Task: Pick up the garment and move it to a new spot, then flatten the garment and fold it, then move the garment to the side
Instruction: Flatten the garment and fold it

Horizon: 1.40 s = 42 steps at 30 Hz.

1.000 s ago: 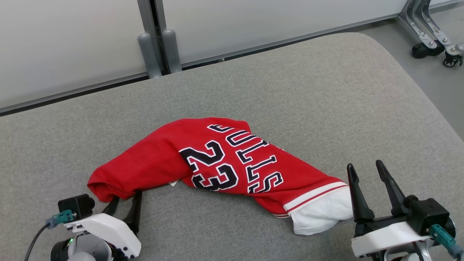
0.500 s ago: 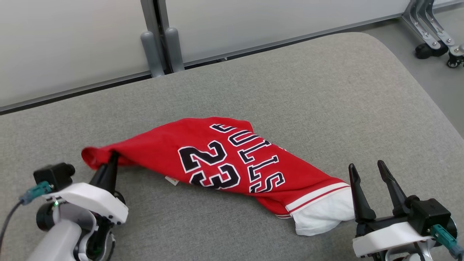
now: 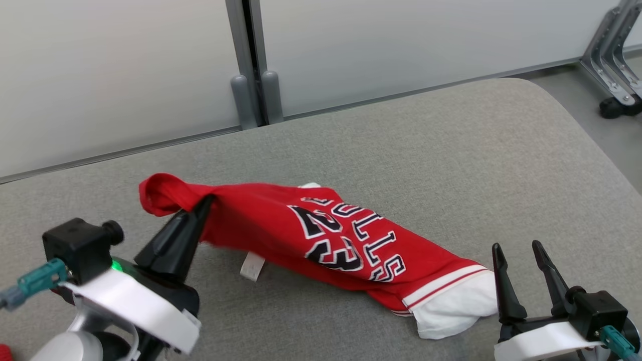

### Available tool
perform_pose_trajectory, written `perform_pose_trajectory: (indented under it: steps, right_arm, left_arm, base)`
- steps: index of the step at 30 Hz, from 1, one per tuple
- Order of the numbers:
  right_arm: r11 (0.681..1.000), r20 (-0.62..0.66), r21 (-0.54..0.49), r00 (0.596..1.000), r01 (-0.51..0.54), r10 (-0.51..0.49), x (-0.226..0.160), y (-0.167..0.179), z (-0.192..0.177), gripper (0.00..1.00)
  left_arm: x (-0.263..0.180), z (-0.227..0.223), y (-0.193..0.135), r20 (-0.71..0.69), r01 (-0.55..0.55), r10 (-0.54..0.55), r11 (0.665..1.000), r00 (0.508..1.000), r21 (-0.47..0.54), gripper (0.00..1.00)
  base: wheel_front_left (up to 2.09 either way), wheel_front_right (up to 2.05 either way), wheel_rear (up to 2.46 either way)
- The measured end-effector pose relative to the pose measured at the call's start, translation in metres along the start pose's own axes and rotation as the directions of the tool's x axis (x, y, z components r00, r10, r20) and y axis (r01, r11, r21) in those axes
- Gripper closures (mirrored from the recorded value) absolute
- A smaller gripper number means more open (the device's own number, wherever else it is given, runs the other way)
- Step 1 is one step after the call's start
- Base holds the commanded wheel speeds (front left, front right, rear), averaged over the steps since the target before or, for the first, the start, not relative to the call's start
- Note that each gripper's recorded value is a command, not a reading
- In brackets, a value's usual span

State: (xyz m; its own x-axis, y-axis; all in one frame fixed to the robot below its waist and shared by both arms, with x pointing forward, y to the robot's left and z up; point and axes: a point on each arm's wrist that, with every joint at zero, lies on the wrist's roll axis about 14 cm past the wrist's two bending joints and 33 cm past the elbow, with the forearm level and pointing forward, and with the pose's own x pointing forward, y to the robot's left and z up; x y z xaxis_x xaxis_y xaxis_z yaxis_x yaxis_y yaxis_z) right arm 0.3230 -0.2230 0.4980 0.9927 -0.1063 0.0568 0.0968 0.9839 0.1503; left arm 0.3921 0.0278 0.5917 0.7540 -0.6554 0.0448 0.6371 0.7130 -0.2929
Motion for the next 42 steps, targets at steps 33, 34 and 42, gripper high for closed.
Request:
perform_pose_trajectory:
  steps: [33,34,42]
  right_arm:
    - [0.999,-0.065,-0.009,0.997,0.035,-0.035,0.001,-0.009,-0.018,0.0]
    - [0.999,-0.066,-0.01,0.997,0.035,-0.035,0.001,-0.009,-0.018,0.0]
    - [1.0,-0.06,-0.023,0.998,0.013,-0.014,0.006,-0.004,-0.017,0.0]
  left_arm:
    - [0.042,-0.139,0.119,-0.281,-0.4,0.366,0.913,0.887,-0.075,0.0]
    - [0.041,-0.145,0.12,-0.291,-0.403,0.365,0.911,0.885,-0.083,0.0]
    - [0.007,-0.162,0.129,-0.286,-0.446,0.402,0.889,0.87,-0.106,0.0]
  base:
    - [0.0,0.0,0.0]
    - [0.0,0.0,0.0]
    - [0.0,0.0,0.0]
